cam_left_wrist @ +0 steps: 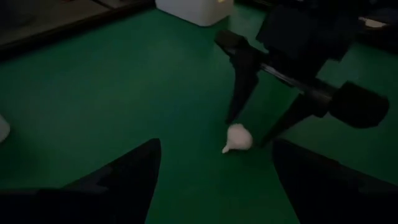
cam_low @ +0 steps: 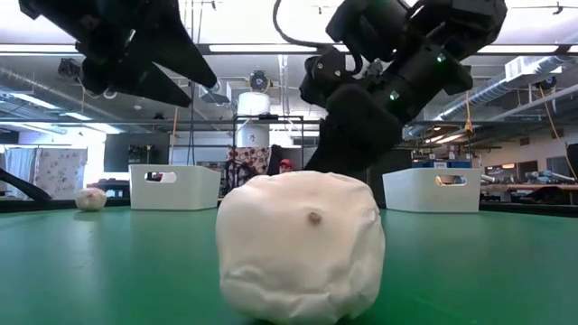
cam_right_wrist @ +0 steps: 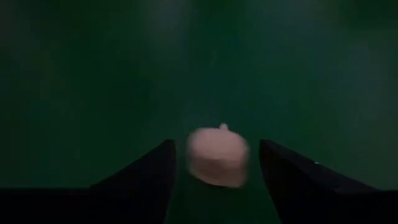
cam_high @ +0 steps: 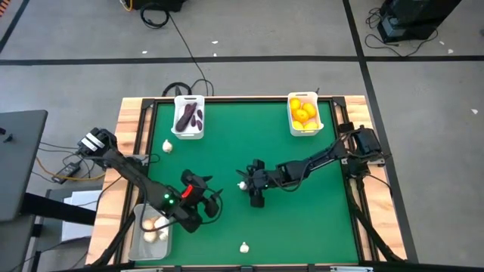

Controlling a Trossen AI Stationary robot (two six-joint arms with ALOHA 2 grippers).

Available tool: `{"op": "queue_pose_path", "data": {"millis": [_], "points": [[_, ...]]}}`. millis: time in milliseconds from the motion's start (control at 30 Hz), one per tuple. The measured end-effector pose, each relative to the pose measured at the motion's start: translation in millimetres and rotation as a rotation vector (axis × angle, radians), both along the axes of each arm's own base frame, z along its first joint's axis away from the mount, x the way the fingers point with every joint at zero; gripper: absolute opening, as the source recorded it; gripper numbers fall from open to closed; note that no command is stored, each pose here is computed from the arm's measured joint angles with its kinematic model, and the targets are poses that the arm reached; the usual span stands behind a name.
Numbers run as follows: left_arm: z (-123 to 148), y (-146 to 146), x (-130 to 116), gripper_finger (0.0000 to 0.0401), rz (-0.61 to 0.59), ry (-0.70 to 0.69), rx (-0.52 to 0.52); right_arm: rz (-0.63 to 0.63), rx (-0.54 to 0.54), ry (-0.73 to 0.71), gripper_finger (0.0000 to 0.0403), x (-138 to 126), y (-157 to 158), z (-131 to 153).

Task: Sort produce into baskets
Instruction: Put the top medium garlic into the gray bin, then put the top small garlic into the gray bin

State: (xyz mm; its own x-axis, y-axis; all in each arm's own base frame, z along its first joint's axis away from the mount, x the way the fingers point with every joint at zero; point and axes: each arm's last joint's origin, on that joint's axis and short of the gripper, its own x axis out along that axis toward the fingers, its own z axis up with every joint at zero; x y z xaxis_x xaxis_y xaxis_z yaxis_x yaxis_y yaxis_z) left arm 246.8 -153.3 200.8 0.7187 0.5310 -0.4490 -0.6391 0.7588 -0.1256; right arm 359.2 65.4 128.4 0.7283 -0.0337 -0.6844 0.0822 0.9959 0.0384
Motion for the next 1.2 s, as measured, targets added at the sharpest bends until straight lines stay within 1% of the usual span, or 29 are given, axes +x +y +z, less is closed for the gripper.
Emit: {"op": "queue_pose_path", "data": {"millis": [100,167,333,500,600,667,733,833,1033,1100,1200], "points": [[-4,-1,1,0.0314,-0.031,-0.006,0.006,0.035,0.035,-0.004,0.0205,1,2,1],[-7,-1,1,0.0314,-0.041,-0.018,0.003,0.038,0.034,0.009,0.0187,1,2,-4],[-13,0,0,0.0315,-0.049,-0.038,-0.004,0.028,0.019,0.033,0.016,3,0,-19],[-15,0,0,0.0315,-0.049,-0.036,-0.003,0.028,0.021,-0.005,0.0125,7,1,-21],[-21,-1,2,0.0315,-0.079,0.011,0.028,0.035,0.024,-0.023,0.009,8,1,-20],[-30,-1,4,0.0315,-0.107,0.048,0.041,0.033,0.029,-0.027,0.0069,9,1,-20],[-40,1,8,0.0315,-0.111,0.053,0.039,0.022,0.021,-0.019,0.0058,8,0,-20],[-54,8,22,0.0315,-0.102,0.038,0.037,-0.042,-0.023,0.018,0.0057,4,-3,-19],[-82,16,54,0.0315,-0.196,0.031,0.04,-0.095,-0.099,0.074,0.0085,-8,-4,0],[-93,20,61,0.0315,-0.203,0.03,0.041,-0.112,-0.128,0.081,0.0095,-13,-3,8],[-107,26,65,0.0315,-0.183,0.049,0.035,-0.129,-0.167,0.079,0.0107,-18,0,17]]}}
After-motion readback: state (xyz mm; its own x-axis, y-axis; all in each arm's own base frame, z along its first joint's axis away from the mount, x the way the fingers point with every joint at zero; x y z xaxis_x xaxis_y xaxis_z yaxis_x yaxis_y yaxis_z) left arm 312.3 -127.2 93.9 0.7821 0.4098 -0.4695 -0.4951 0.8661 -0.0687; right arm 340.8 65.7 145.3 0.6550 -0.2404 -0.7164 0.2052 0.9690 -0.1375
